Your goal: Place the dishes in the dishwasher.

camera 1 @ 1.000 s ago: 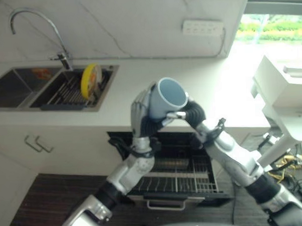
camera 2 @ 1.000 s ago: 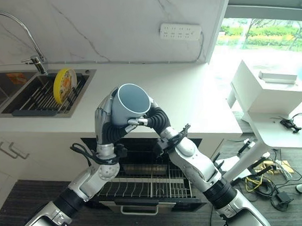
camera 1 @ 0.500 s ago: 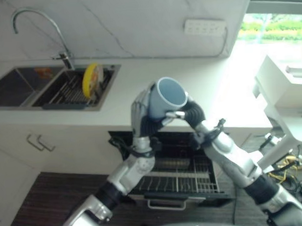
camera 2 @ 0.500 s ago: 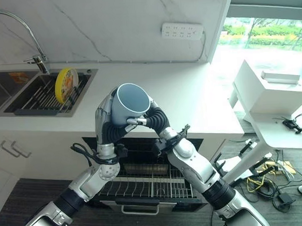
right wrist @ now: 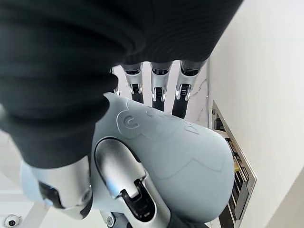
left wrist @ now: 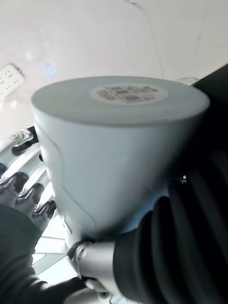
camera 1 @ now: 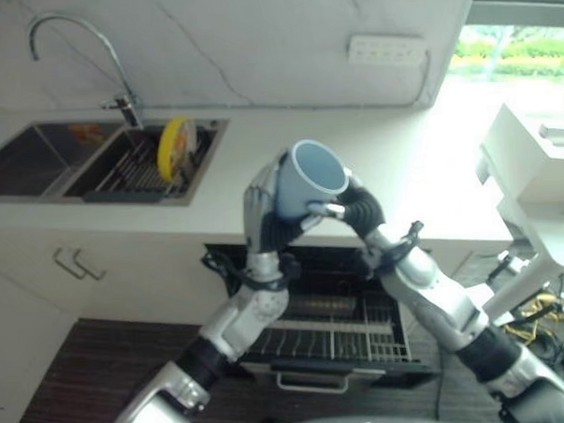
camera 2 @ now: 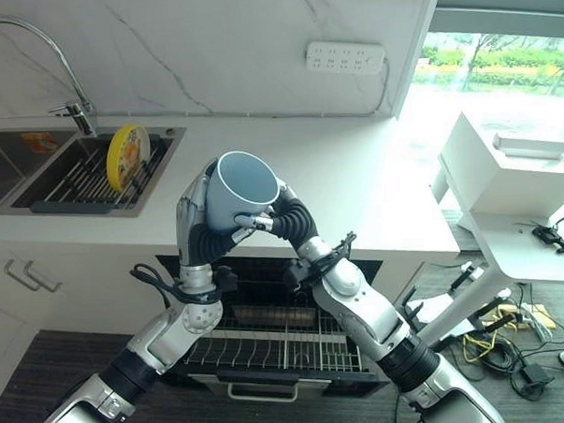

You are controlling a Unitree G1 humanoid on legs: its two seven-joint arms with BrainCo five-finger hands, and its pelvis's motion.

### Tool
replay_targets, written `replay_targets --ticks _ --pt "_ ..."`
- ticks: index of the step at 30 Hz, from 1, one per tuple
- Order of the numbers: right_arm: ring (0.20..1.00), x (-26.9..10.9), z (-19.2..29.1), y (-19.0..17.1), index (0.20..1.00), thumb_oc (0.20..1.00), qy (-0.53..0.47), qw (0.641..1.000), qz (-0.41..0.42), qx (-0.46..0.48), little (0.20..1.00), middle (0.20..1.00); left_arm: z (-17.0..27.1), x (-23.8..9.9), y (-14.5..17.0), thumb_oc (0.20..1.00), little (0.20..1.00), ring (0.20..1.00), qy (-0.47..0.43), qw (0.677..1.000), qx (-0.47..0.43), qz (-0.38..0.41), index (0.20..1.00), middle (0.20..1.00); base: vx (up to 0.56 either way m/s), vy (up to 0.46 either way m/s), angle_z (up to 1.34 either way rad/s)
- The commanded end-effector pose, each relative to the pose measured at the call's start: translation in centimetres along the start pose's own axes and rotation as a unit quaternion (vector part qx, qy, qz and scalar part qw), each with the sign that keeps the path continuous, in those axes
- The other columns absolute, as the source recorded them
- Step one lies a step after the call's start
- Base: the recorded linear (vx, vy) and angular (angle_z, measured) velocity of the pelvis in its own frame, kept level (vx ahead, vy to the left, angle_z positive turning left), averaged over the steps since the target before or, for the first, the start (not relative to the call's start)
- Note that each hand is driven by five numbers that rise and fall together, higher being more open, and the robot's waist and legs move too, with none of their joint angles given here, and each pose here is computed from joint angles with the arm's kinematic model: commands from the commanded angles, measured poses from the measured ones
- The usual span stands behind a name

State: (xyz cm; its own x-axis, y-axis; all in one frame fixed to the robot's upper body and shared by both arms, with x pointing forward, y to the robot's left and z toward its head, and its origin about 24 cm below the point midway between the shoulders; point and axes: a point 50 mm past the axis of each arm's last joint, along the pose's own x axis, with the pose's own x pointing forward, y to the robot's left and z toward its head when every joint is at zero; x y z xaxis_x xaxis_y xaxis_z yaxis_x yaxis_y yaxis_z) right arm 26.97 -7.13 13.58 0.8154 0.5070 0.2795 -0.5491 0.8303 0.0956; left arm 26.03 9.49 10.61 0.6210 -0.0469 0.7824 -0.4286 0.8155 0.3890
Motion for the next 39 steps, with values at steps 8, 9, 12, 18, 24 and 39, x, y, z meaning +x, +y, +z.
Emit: replay_targets --ticks 8,9,12,18,24,39 --pt "0.200 3.8 6.9 3.9 0.200 0.200 -0.167 0.982 0.093 0.005 0.200 0.200 3.3 -0.9 -3.4 0.200 0.200 0.200 -0.099 0.985 -0.065 -0.126 0.200 0.200 0.00 0.000 0.00" --pt "0.200 3.8 7.0 3.9 0.200 0.200 -0.170 0.981 0.091 0.005 0.200 0.200 3.3 -0.9 -3.5 0.200 0.200 0.200 -0.098 0.985 -0.065 -0.127 0.200 0.200 0.00 0.000 0.00" --pt "0.200 3.8 7.1 3.8 0.200 0.200 -0.172 0.981 0.086 0.009 0.200 0.200 3.3 -0.9 -3.5 0.200 0.200 0.200 -0.100 0.984 -0.064 -0.130 0.200 0.200 0.00 0.000 0.00" --pt "1.000 3.9 7.1 3.9 1.000 1.000 -0.170 0.981 0.090 0.023 1.000 1.000 3.4 -1.1 -3.6 0.200 0.200 0.200 -0.100 0.984 -0.067 -0.133 0.200 0.200 0.00 0.000 0.00" --pt "1.000 4.1 7.3 4.5 1.000 1.000 -0.177 0.978 0.102 0.029 1.000 1.000 3.5 -1.0 -3.8 0.200 0.200 0.200 -0.093 0.983 -0.073 -0.137 0.200 0.200 0.00 0.000 0.00" --pt "1.000 5.3 8.1 6.7 1.000 1.000 -0.190 0.970 0.148 0.037 1.000 1.000 4.0 -1.0 -4.6 0.200 0.200 0.200 -0.094 0.980 -0.086 -0.150 0.200 0.200 0.00 0.000 0.01"
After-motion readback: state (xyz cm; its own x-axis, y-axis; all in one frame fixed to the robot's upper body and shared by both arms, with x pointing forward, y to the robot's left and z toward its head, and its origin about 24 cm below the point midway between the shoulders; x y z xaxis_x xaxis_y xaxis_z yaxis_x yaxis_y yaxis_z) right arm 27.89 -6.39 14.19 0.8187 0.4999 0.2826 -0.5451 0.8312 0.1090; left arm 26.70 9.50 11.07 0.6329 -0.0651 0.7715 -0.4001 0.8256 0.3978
